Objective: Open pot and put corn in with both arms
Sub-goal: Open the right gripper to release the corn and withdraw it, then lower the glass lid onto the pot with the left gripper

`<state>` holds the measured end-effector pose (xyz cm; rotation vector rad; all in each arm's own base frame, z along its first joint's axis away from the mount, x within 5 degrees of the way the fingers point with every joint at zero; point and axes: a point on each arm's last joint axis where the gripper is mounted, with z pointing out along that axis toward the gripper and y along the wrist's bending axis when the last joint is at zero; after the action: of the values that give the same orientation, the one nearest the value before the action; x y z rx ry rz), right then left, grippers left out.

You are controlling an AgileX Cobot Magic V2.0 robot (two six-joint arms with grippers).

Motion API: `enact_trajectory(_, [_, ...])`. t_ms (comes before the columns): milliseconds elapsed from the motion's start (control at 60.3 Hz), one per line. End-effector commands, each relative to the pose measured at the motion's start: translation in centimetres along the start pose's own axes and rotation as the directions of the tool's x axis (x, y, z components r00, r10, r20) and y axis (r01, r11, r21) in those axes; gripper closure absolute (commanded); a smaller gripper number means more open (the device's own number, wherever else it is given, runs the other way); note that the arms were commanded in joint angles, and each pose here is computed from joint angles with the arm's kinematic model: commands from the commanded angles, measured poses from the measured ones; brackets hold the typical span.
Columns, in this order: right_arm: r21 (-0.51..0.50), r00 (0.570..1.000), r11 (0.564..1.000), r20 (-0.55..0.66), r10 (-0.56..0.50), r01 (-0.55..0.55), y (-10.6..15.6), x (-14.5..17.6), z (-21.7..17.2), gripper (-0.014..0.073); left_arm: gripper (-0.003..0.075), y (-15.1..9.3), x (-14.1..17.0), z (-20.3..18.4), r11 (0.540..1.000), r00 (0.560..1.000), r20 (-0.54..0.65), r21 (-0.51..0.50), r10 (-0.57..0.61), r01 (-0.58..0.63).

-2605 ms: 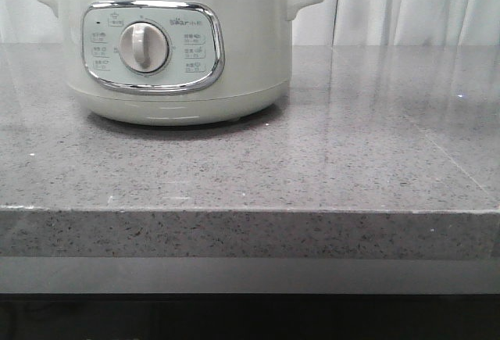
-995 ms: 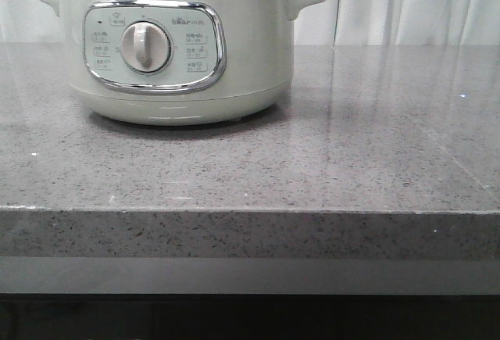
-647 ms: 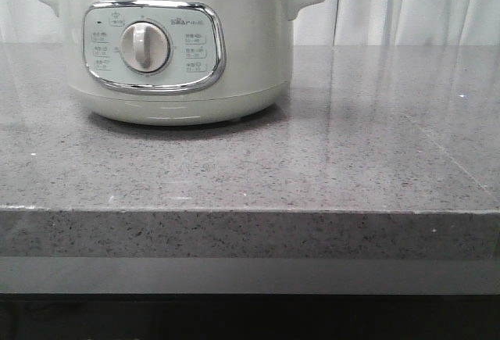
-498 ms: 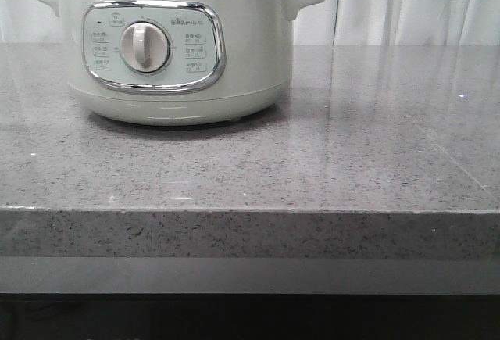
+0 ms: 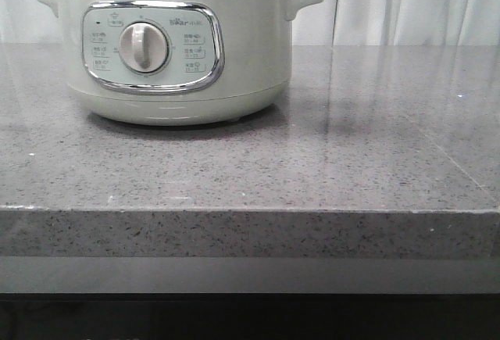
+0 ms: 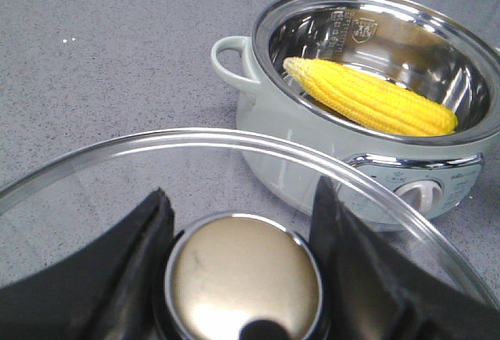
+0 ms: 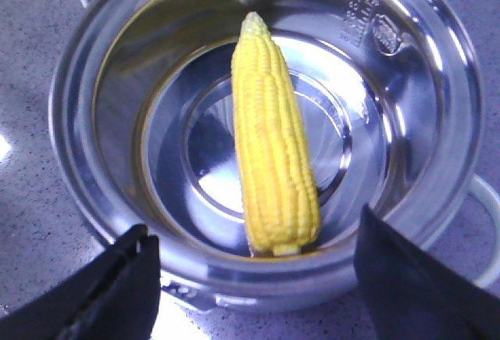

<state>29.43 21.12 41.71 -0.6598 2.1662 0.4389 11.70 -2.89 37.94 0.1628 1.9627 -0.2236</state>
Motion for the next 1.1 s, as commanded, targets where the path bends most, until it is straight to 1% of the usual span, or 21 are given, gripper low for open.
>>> enact_trajectory(0, [-0.008,0.979,1.000,0.204,0.007,-0.005,0.4,-0.1,-4.8,0.0053,0.0471,-0.1,-2.3,-1.0,1.000,0.982,0.189,0.012,-0.016,0.014])
enact_trajectory(100, [-0.005,0.963,1.000,0.271,0.009,-0.007,0.4,2.1,-7.3,0.0053,0.0471,-0.1,-2.3,-1.0,1.000,0.982,0.189,0.012,-0.016,0.014])
enact_trajectory(216, [-0.002,0.946,1.000,0.324,0.011,-0.011,0.3,4.9,-9.3,0.0053,0.0471,-0.1,-2.3,-1.0,1.000,0.982,0.189,0.012,-0.016,0.014])
enact_trajectory(299, [0.001,0.935,1.000,0.355,0.012,-0.013,0.2,7.1,-10.2,0.0053,0.0471,-0.1,-2.3,-1.0,1.000,0.982,0.189,0.012,-0.016,0.014])
enact_trajectory(415, [0.004,0.908,1.000,0.420,0.012,-0.015,0.1,10.1,-11.8,0.0053,0.0471,-0.1,-2.3,-1.0,1.000,0.982,0.189,0.012,-0.016,0.014])
enact_trajectory(597, [0.008,0.876,1.000,0.481,0.012,-0.018,-0.1,13.8,-12.9,0.0053,0.0471,-0.1,-2.3,-1.0,1.000,0.982,0.189,0.012,-0.016,0.014])
enact_trajectory(697, [0.008,0.875,1.000,0.484,0.012,-0.018,-0.2,15.1,-13.3,0.0053,0.0471,-0.1,-2.4,-0.9,1.000,0.981,0.196,0.012,-0.016,0.014])
enact_trajectory(780, [0.008,0.873,1.000,0.487,0.012,-0.018,-0.2,15.8,-13.6,0.0053,0.0471,-0.2,-2.8,-1.0,1.000,0.972,0.234,0.018,-0.023,0.019])
enact_trajectory(863, [0.007,0.873,1.000,0.487,0.012,-0.018,-0.2,16.0,-13.8,0.0053,0.0471,-0.3,-3.4,-1.1,0.999,0.954,0.296,0.037,-0.044,0.035])
enact_trajectory(962, [0.007,0.873,1.000,0.488,0.012,-0.018,-0.2,16.0,-13.8,0.0053,0.0471,-0.5,-4.2,-1.3,0.997,0.923,0.379,0.063,-0.069,0.049])
enact_trajectory(1029, [0.007,0.873,1.000,0.488,0.012,-0.018,-0.2,16.0,-13.8,0.0053,0.0471,-0.6,-4.7,-1.3,0.996,0.908,0.413,0.080,-0.073,0.044])
enact_trajectory(1078, [0.007,0.873,1.000,0.488,0.012,-0.018,-0.2,16.0,-13.8,0.0053,0.0471,-0.9,-4.9,-1.2,0.995,0.905,0.420,0.095,-0.075,0.038])
